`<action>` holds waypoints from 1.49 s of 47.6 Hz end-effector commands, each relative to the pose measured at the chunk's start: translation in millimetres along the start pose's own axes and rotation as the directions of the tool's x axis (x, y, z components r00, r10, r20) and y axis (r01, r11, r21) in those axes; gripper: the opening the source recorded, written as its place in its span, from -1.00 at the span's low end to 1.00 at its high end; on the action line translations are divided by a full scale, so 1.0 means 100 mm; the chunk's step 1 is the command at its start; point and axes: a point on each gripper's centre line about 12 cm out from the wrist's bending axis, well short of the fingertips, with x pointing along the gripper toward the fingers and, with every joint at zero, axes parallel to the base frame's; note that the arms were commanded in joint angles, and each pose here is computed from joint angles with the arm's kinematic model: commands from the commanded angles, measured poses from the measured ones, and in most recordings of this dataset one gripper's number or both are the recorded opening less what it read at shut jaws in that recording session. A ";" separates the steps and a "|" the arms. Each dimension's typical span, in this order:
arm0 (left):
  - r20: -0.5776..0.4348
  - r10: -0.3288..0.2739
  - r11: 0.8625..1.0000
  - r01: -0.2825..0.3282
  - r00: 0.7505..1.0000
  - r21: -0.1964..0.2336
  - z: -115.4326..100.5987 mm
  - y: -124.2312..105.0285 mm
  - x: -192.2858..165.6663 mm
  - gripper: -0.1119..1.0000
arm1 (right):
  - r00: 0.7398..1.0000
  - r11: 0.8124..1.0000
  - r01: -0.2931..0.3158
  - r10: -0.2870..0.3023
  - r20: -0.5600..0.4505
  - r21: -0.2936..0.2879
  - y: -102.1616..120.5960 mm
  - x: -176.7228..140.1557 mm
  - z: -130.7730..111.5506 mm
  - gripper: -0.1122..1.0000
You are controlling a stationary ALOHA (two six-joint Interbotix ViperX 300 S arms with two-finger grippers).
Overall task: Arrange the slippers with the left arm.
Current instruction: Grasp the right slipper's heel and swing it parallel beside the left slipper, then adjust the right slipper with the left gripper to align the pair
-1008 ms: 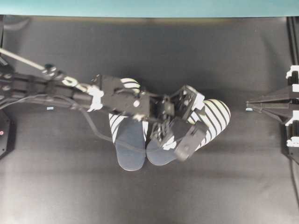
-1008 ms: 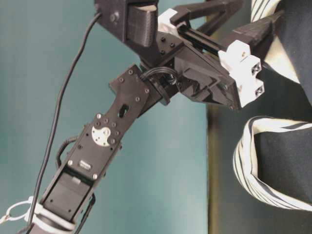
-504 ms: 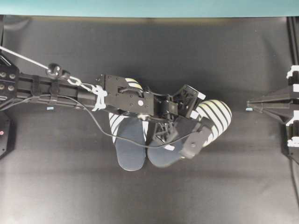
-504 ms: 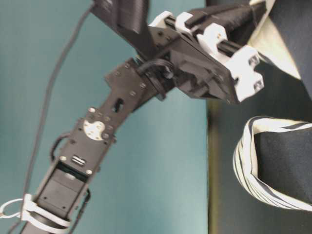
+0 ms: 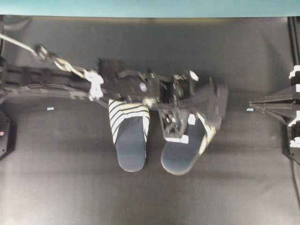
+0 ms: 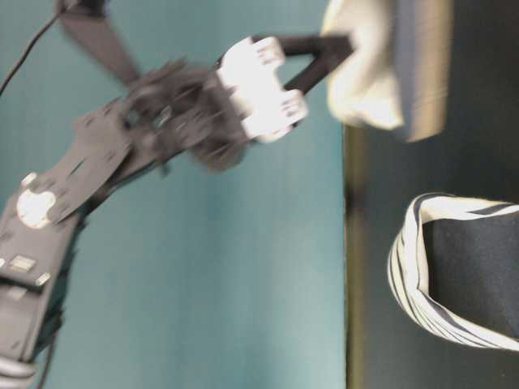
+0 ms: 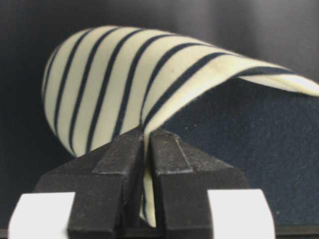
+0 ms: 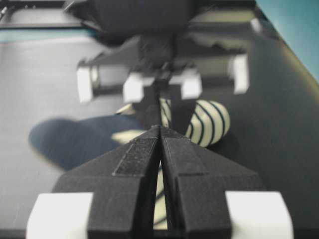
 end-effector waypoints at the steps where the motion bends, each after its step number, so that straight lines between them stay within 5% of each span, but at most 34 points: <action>1: 0.026 0.012 0.998 -0.010 1.000 -0.066 0.03 0.08 -0.30 -0.77 | 1.000 1.000 -0.003 0.003 0.002 0.012 0.01 0.01 0.02 -0.82; 16: -0.040 0.022 0.976 -0.030 0.999 -0.216 -0.36 0.21 -0.34 -0.77 | 1.000 1.000 -0.003 0.003 0.009 0.010 0.01 0.00 0.03 -0.82; 27: 0.021 0.038 0.975 -0.033 0.999 -0.219 -0.30 0.26 -0.32 -0.77 | 1.000 1.000 -0.003 0.003 0.014 0.009 0.01 0.00 0.04 -0.82; 47: -0.061 0.027 0.957 -0.044 0.998 -0.285 -0.51 0.29 0.02 -0.77 | 1.000 1.000 -0.003 0.003 0.012 0.010 0.00 0.00 0.03 -0.82; 71: -0.068 0.006 0.967 -0.023 0.998 -0.256 -0.58 0.10 0.12 -0.68 | 1.000 1.000 -0.003 0.003 0.009 0.010 0.00 0.00 0.02 -0.82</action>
